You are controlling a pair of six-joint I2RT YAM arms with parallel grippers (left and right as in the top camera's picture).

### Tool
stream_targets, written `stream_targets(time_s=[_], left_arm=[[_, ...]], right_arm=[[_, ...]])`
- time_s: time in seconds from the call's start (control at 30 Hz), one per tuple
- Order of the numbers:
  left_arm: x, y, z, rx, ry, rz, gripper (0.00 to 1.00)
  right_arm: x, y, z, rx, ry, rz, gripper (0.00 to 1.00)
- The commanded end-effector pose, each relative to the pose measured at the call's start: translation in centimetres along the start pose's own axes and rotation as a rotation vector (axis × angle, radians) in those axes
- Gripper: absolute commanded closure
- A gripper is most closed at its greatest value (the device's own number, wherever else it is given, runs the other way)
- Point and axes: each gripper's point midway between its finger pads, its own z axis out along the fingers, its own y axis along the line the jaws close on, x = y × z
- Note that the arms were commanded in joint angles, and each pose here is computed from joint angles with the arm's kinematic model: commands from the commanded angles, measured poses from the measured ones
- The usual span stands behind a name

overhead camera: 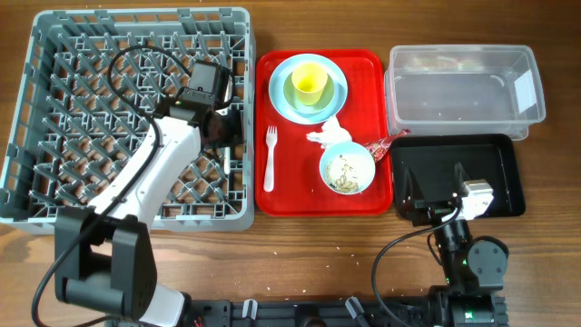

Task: Sort waste into correct bins and load items into the dishwasher rack
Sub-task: 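Return the left gripper to the tray and grasp the white fork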

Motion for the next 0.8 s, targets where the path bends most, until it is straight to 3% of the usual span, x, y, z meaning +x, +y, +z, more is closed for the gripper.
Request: stream_targets(time_s=[0.0,0.07,0.2,0.33,0.47,0.57,0.67,0.77], left_arm=[[0.5,0.1,1.4,-0.002,0.037,-0.039,0.96],[0.5,0.1,1.4,-0.002,0.037,-0.039,0.85],[-0.2,-0.1,0.1,0.01,-0.002,-0.039,0.74],[-1.9,-0.5,-5.7,0.054,-0.149,-0.069,0.82],[-0.6,-3.7,-9.7,0.168,-0.184,-0.059,0.92],[2.0,-8.7,-8.1,0.193,-0.119,0.023,0.91],[3.8,-11.4,-5.2,0.139,-0.084,0.071,0.83],[4.0,-12.2,-0.8,-0.033,-0.137,0.102,0.7]], right_arm=[[-0.1,0.2,0.0,-0.006,-0.004,-0.015,0.0],[-0.1,0.2,0.0,-0.007,-0.004,-0.015,0.0],[-0.1,0.2,0.0,-0.007,-0.004,-0.014,0.0],[-0.1,0.2,0.0,-0.007,-0.004,-0.014,0.0],[-0.1,0.2,0.0,-0.007,-0.004,-0.015,0.0],[-0.1,0.2,0.0,-0.007,-0.004,-0.015,0.0],[-0.1,0.2,0.0,-0.007,-0.004,-0.015,0.0],[-0.1,0.2,0.0,-0.007,-0.004,-0.014,0.0]])
